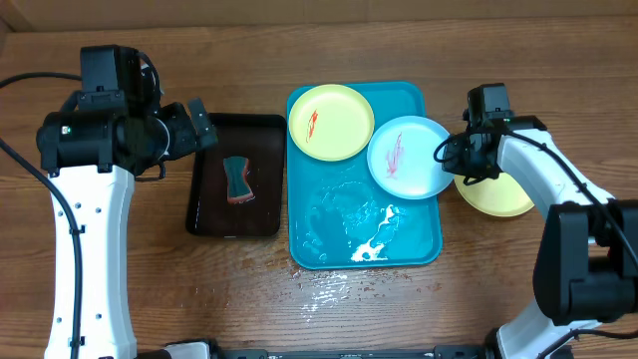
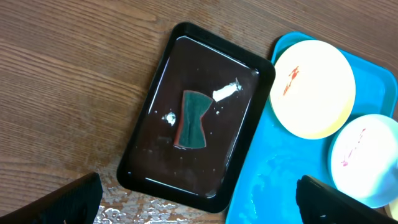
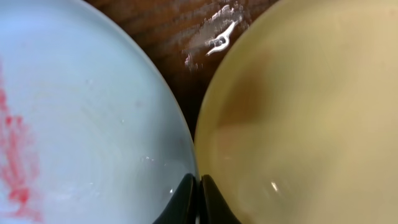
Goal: Clean dirty plates on tray and stack at the side
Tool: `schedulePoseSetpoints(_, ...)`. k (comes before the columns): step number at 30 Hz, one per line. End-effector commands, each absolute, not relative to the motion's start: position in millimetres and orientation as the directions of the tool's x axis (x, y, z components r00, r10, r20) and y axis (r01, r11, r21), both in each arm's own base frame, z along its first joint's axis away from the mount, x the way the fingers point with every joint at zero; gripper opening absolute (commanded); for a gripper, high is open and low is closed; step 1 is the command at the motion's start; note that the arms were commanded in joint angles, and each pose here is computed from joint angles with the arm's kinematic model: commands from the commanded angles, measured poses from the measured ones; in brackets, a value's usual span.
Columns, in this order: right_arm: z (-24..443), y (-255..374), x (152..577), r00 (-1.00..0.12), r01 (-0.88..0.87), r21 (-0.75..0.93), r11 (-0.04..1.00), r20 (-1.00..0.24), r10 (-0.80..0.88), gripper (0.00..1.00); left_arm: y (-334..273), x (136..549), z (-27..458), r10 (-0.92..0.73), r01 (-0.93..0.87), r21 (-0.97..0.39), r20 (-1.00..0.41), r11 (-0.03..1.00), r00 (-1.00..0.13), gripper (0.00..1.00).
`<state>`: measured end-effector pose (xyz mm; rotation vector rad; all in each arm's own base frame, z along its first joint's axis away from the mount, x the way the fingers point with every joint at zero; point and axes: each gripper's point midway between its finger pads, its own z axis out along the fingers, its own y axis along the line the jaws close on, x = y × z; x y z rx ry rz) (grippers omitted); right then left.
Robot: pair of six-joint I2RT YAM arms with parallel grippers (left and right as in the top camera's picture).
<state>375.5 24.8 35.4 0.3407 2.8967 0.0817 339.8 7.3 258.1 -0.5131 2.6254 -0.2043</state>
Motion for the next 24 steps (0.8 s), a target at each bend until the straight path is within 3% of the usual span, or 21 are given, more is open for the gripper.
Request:
schedulePoseSetpoints(1, 79, 25, 379, -0.924, 0.228, 0.097, 0.969, -0.291, 0.247, 0.04, 6, 338, 269, -0.391, -0.312, -0.244, -0.430, 0.918, -0.814, 1.00)
schedulePoseSetpoints(4, 102, 33, 367, -0.925, 0.205, 0.117, 0.972, -0.303, 0.231, 0.04, 6, 338, 269, -0.391, -0.312, -0.244, -0.430, 0.918, -0.814, 1.00)
schedulePoseSetpoints(7, 106, 48, 340, -0.954, 0.171, 0.101, 0.980, -0.233, 0.190, 0.04, 6, 338, 269, -0.391, -0.312, -0.244, -0.430, 0.918, -0.814, 1.00)
schedulePoseSetpoints(12, 83, 70, 317, -0.973, 0.154, 0.110, 0.982, -0.157, 0.170, 0.04, 0, 338, 269, -0.392, -0.297, -0.274, -0.420, 0.915, -0.819, 1.00)
schedulePoseSetpoints(18, 39, 95, 310, -0.972, 0.082, 0.131, 0.988, -0.208, 0.109, 0.04, -12, 336, 263, -0.381, -0.277, -0.302, -0.377, 0.912, -0.844, 1.00)
schedulePoseSetpoints(21, 37, 97, 317, -0.963, 0.086, 0.147, 0.985, -0.240, 0.119, 0.18, -19, 332, 252, -0.334, -0.246, -0.277, -0.339, 0.929, -0.879, 1.00)
schedulePoseSetpoints(24, 47, 99, 322, -0.961, 0.083, 0.153, 0.985, -0.249, 0.120, 0.19, -23, 331, 234, -0.282, -0.225, -0.212, -0.296, 0.951, -0.913, 0.94)
